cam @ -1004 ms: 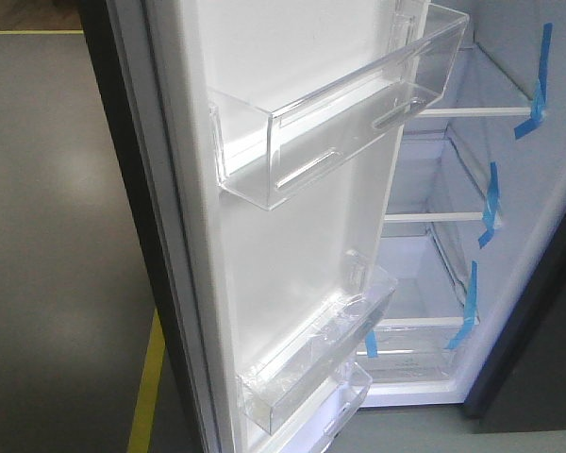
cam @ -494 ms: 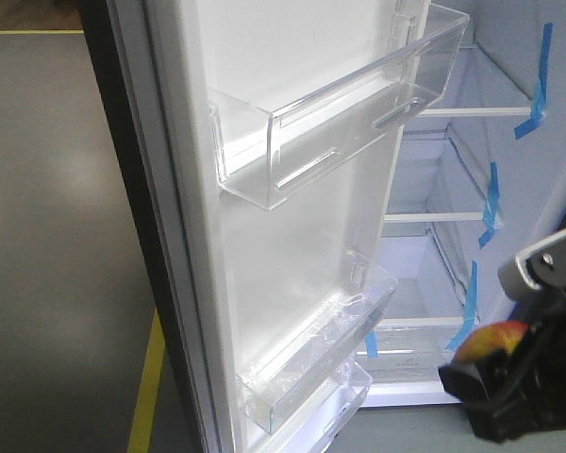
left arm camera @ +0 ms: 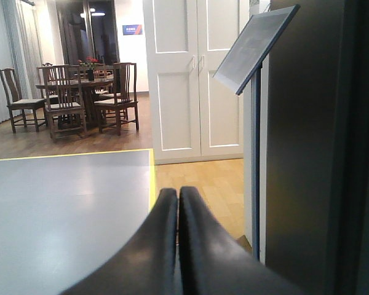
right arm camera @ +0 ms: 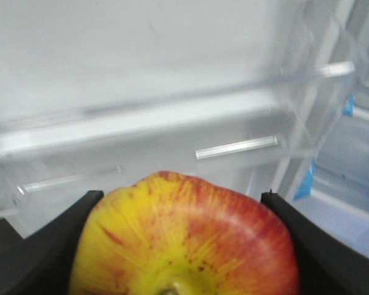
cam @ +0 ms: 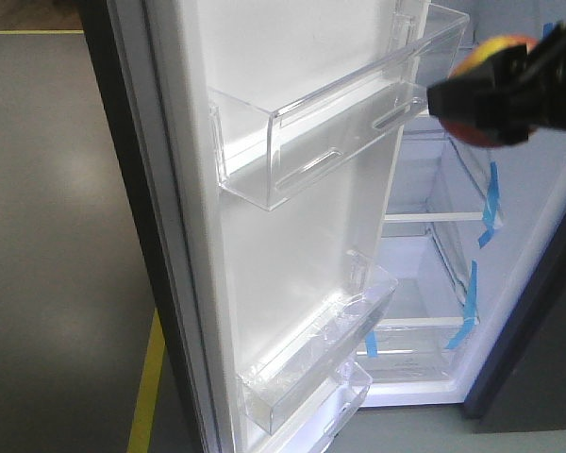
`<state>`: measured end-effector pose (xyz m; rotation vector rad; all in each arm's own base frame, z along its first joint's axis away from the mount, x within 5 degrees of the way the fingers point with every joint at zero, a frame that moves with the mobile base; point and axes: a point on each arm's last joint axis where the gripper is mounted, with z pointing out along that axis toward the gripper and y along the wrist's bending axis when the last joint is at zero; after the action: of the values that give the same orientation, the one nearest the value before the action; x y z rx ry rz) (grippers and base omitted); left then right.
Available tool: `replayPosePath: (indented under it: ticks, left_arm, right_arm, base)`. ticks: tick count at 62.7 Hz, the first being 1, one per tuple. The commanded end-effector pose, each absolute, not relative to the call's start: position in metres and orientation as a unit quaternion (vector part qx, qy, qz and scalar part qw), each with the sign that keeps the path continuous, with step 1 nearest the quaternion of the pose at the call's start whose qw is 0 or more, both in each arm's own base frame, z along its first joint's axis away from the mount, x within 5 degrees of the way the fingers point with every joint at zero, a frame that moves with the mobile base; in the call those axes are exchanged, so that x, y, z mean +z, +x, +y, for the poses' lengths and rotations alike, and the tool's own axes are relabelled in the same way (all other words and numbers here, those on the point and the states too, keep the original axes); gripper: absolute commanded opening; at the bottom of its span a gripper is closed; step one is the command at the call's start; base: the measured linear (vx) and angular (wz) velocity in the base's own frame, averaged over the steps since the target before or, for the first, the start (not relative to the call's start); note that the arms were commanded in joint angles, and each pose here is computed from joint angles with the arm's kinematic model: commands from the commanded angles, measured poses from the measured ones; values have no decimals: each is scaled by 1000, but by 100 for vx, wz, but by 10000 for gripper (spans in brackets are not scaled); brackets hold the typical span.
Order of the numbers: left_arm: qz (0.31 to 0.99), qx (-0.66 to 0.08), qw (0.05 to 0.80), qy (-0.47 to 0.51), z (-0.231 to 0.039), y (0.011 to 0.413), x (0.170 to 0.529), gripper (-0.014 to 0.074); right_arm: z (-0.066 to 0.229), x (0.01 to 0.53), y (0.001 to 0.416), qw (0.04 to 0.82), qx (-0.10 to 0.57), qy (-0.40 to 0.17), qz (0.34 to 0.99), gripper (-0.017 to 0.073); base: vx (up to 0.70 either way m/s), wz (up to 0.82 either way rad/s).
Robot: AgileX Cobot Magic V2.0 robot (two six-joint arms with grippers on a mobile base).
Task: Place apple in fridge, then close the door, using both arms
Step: 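Raise the right gripper with the apple over the upper door bin, then lower the apple into the upper door bin and open the right gripper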
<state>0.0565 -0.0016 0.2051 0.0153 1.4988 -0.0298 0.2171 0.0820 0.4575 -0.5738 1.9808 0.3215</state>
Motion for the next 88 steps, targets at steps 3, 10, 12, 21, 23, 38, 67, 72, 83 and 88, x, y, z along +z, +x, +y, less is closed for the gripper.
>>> replayPosePath:
  ticks: [3, 10, 12, 21, 23, 38, 67, 72, 83, 88]
  left_arm:
    - [657, -21, 754, 6, -2, 56, 203, -6]
    - [657, -21, 754, 6, -2, 56, 203, -6]
    - [657, -21, 754, 6, -2, 56, 203, -6]
    - [657, -21, 754, 6, -2, 56, 203, -6]
    - [657, -21, 754, 6, -2, 56, 203, -6]
    - [657, -21, 754, 6, -2, 56, 203, -6]
    - [657, -21, 754, 6, -2, 56, 203, -6]
    - [657, -21, 754, 6, -2, 56, 203, -6]
    - [657, -21, 754, 6, -2, 56, 203, -6]
    - [657, -21, 754, 6, -2, 56, 203, -6]
  right_arm:
    - [89, 502, 225, 579, 158, -250, 759, 316]
    - [96, 515, 241, 599, 173, -256, 738, 316]
    - [97, 518, 245, 606, 174, -257, 733, 316]
    - [103, 523, 267, 624, 178, -251, 718, 316]
    - [105, 521, 273, 625, 177, -252, 717, 316]
    - [113, 505, 309, 631, 172, -243, 716, 318]
    - [121, 476, 333, 583, 176, -260, 750, 563]
    - [121, 476, 332, 582, 177, -260, 750, 594]
    - [119, 485, 320, 585, 180, -265, 746, 598]
    - [116, 494, 307, 587, 183, -270, 741, 586]
  base:
    - [0, 0]
    - [0, 0]
    - [0, 0]
    - [0, 0]
    - [0, 0]
    - [0, 0]
    - [0, 0]
    - [0, 0]
    - [0, 0]
    - [0, 0]
